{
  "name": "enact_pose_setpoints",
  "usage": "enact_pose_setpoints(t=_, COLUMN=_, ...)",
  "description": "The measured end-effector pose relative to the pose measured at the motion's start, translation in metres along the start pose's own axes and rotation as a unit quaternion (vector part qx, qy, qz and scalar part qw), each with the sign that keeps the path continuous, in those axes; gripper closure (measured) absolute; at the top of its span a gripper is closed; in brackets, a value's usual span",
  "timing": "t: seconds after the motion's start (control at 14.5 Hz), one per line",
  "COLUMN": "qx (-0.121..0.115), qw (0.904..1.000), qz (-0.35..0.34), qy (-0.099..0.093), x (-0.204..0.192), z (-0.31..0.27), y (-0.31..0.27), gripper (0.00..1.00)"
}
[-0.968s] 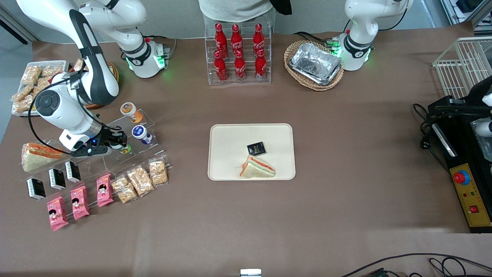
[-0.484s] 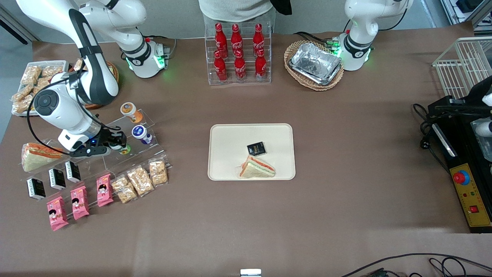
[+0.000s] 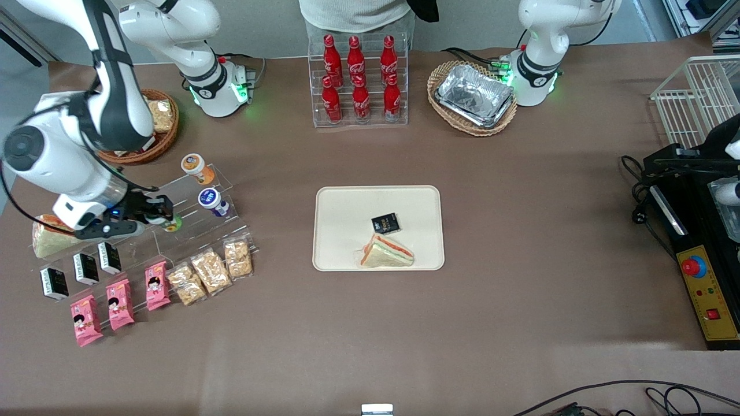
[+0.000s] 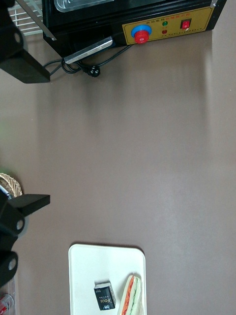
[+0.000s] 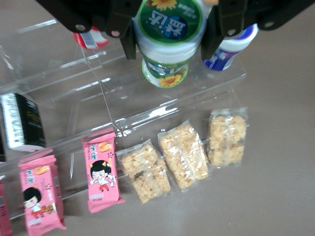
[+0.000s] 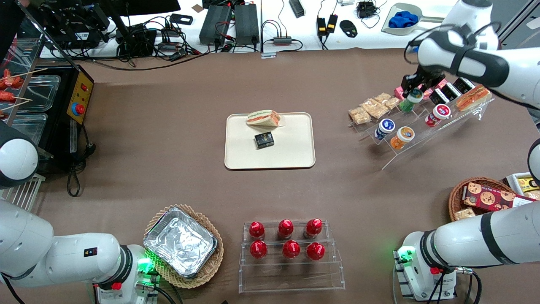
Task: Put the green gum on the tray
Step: 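Lift the gum bottle out of the rack and carry it over the cream tray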
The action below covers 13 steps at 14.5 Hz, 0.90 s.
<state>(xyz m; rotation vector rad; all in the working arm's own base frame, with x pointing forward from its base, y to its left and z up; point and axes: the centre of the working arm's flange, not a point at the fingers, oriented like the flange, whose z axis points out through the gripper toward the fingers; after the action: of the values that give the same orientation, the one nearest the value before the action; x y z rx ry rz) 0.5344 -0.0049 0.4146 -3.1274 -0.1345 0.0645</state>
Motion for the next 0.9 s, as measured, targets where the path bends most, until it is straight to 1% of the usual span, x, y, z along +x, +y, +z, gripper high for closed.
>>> enact_pose_setpoints(t=0.28, qx=0.002, qw=0.9997, qz=-0.007, qy=-0.025, x=0.007, z=-0.061, y=-0.007, gripper=0.41)
enact_pose_setpoints(t=0.48, qx=0.001, qw=0.9992, qz=-0.014, qy=-0.039, x=0.007, z=-0.089, y=-0.034, gripper=0.41)
enact_pose_setpoints(t=0.69, qx=-0.004, qw=0.9987, qz=0.013, qy=-0.048, x=0.003, z=-0.099, y=-0.086, gripper=0.41)
enact_pose_setpoints(t=0.9, qx=-0.015, qw=0.9975, qz=0.046, qy=-0.051, x=-0.008, z=-0.098, y=-0.16, gripper=0.41)
